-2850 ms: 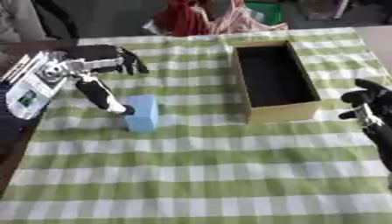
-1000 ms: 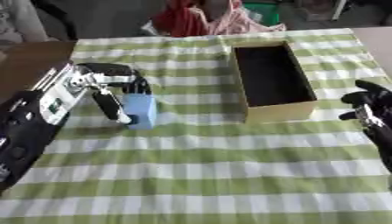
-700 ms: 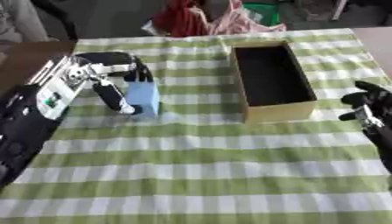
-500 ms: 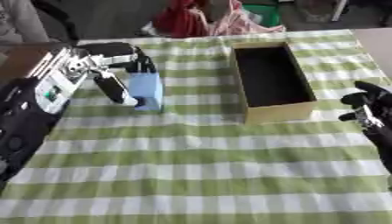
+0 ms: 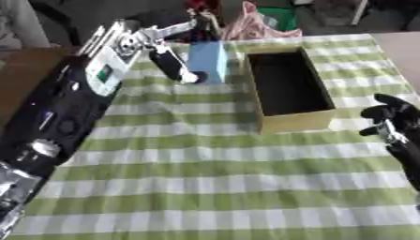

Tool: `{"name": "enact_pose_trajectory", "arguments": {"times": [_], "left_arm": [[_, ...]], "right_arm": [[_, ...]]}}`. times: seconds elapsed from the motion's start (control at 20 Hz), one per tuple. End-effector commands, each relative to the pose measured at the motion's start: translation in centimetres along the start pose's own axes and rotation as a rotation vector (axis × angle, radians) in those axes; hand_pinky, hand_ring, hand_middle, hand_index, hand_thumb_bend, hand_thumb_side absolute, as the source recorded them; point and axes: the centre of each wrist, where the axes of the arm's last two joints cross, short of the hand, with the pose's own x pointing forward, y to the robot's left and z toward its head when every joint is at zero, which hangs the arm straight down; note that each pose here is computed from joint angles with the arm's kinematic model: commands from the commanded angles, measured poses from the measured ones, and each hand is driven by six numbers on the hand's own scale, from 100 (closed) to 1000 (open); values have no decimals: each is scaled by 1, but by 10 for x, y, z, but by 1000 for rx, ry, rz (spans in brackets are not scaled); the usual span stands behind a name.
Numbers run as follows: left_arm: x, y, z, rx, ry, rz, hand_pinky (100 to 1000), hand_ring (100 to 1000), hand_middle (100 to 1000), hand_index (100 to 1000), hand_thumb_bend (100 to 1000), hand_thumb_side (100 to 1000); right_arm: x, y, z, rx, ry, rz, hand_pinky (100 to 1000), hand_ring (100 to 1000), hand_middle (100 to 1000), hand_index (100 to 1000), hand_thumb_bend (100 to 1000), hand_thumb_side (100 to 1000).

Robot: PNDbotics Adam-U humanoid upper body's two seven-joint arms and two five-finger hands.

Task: Pick up objects on the table and place them in the box.

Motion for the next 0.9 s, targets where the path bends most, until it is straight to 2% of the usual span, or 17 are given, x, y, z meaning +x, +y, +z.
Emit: {"name": "enact_pose_trajectory", "arguments": {"times": [0.05,0.35,0.6,0.85,0.9], "left_arm": [[15,6,-18,72,-59,-7,672,610,450,738,260,115],[32,-22,-46,143,-106,-24,676,632,484,748,289,100],[29,-44,-52,206,-88,-43,674,645,503,753,305,100],[24,-60,-53,250,-57,-72,695,708,673,787,341,100],[23,-61,-53,247,-56,-79,703,721,699,792,400,100]], "right_arm": [[5,3,-6,30,-25,-6,579,768,635,860,100,475],[8,13,-11,83,-38,-24,579,768,634,860,100,477],[10,18,-15,106,-49,-38,579,767,632,859,100,478],[12,21,-17,122,-56,-45,579,767,630,858,100,478],[11,21,-17,122,-56,-45,579,767,630,858,100,477]]}}
